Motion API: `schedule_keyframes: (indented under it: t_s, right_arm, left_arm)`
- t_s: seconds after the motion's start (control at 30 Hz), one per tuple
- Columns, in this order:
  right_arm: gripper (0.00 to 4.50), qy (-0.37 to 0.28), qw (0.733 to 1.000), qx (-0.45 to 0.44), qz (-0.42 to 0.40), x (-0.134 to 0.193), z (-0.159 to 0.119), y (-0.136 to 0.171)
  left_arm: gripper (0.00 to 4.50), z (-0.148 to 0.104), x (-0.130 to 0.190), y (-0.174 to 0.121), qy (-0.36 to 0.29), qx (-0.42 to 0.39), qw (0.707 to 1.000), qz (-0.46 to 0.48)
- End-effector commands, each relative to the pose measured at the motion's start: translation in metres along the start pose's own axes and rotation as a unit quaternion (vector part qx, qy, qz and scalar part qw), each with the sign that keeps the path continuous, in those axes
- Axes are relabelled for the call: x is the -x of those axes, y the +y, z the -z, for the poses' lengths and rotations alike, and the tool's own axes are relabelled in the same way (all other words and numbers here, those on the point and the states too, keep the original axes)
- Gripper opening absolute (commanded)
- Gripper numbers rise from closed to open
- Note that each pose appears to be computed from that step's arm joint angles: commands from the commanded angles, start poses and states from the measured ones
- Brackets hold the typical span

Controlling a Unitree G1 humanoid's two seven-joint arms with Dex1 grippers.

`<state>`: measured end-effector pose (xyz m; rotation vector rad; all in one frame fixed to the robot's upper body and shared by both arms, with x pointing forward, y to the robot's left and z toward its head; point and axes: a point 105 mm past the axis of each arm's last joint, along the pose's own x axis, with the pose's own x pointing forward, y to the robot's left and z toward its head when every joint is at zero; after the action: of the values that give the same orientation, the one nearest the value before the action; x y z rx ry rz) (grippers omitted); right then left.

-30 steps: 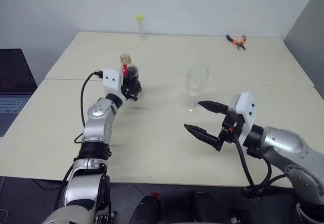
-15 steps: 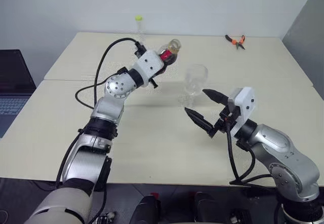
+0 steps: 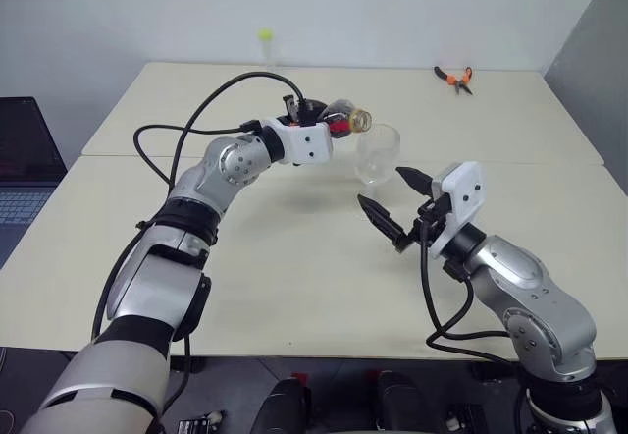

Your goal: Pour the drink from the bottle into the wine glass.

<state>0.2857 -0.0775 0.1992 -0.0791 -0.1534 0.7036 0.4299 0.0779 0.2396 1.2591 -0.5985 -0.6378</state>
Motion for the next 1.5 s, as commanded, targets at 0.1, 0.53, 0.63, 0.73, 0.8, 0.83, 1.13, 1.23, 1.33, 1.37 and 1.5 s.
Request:
schedule_keyframes:
  t_s: [0.1,0.53,0.63,0.73,0.8,0.83,1.13,1.23,1.33,1.37,1.5]
  right_arm:
    - [4.50,-0.014,1.000,0.017,0.021,-0.002,-0.009,-0.007]
    - [4.50,-0.007,0.999,0.018,0.030,-0.001,-0.005,-0.009]
    - [4.50,-0.007,0.999,0.019,0.032,-0.001,-0.005,-0.009]
    - [4.50,-0.007,0.999,0.018,0.033,-0.001,-0.004,-0.009]
    - [4.50,-0.007,0.999,0.017,0.033,-0.001,-0.005,-0.009]
    - [4.50,-0.007,0.999,0.016,0.033,-0.001,-0.005,-0.009]
    - [4.50,-0.008,0.999,0.014,0.031,-0.002,-0.004,-0.008]
    - [4.50,-0.008,0.999,0.013,0.031,-0.002,-0.004,-0.007]
    - [4.50,-0.008,0.999,0.012,0.032,-0.002,-0.004,-0.008]
    - [4.50,-0.008,0.999,0.012,0.033,-0.002,-0.004,-0.008]
    - [4.50,-0.008,0.999,0.012,0.034,-0.003,-0.003,-0.009]
  left_arm:
    - [0.76,-0.017,-0.007,0.032,-0.029,-0.054,0.997,-0.047]
    - [0.75,-0.018,-0.014,0.037,-0.023,-0.097,0.993,-0.054]
    - [0.75,-0.016,-0.014,0.038,-0.020,-0.108,0.992,-0.055]
    - [0.74,-0.015,-0.014,0.038,-0.019,-0.121,0.991,-0.051]
    - [0.74,-0.014,-0.014,0.039,-0.018,-0.129,0.990,-0.049]
    - [0.74,-0.014,-0.014,0.039,-0.019,-0.130,0.990,-0.050]
    - [0.74,-0.012,-0.013,0.039,-0.016,-0.156,0.986,-0.046]
    - [0.74,-0.011,-0.013,0.040,-0.015,-0.164,0.985,-0.044]
    - [0.74,-0.010,-0.012,0.041,-0.013,-0.171,0.984,-0.045]
    - [0.74,-0.010,-0.012,0.042,-0.013,-0.173,0.984,-0.044]
    - [0.74,-0.007,-0.011,0.044,-0.008,-0.193,0.980,-0.041]
